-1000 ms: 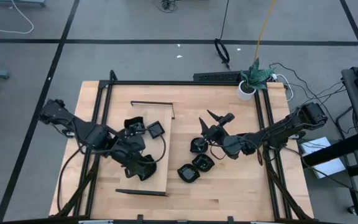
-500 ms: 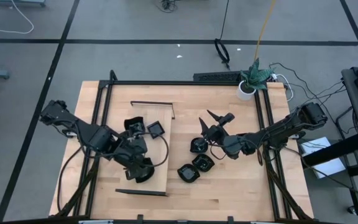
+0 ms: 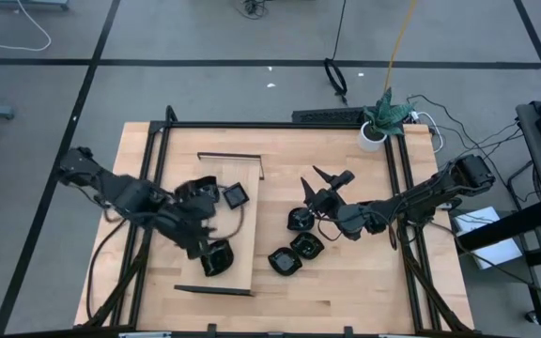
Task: Pick & Place Mini shaped plates
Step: Stack the leaf shaped plate on top of the leaf shaped plate on the shelf
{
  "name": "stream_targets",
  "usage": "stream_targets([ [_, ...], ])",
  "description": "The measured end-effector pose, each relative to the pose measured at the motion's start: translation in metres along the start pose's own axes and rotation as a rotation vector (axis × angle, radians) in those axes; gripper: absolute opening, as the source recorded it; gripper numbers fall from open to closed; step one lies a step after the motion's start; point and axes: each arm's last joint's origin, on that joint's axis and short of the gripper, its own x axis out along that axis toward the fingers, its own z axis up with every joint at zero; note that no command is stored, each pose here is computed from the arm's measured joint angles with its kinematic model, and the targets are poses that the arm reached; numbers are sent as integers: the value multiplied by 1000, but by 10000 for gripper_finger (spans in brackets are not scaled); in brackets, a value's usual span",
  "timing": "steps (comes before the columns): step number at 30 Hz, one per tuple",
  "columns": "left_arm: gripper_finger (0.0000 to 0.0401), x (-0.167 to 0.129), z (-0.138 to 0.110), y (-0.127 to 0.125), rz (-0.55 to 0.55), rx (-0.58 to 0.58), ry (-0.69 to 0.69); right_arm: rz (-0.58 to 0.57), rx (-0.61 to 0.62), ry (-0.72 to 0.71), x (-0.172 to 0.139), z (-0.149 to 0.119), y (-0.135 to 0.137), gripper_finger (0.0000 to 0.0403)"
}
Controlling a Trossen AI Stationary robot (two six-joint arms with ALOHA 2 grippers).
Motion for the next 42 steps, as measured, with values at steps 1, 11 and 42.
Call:
stream_targets([
  [1,206,-7,-1,4,18,4,-40,2,0,-1,-1,0,0,210],
  [11,224,-18,-53,49,220,-68,-458,249,-34,-45,-23,0,16,214],
  [42,175,55,-109,64,-37,190,-827,830,-120,697,61,-108,26,199],
])
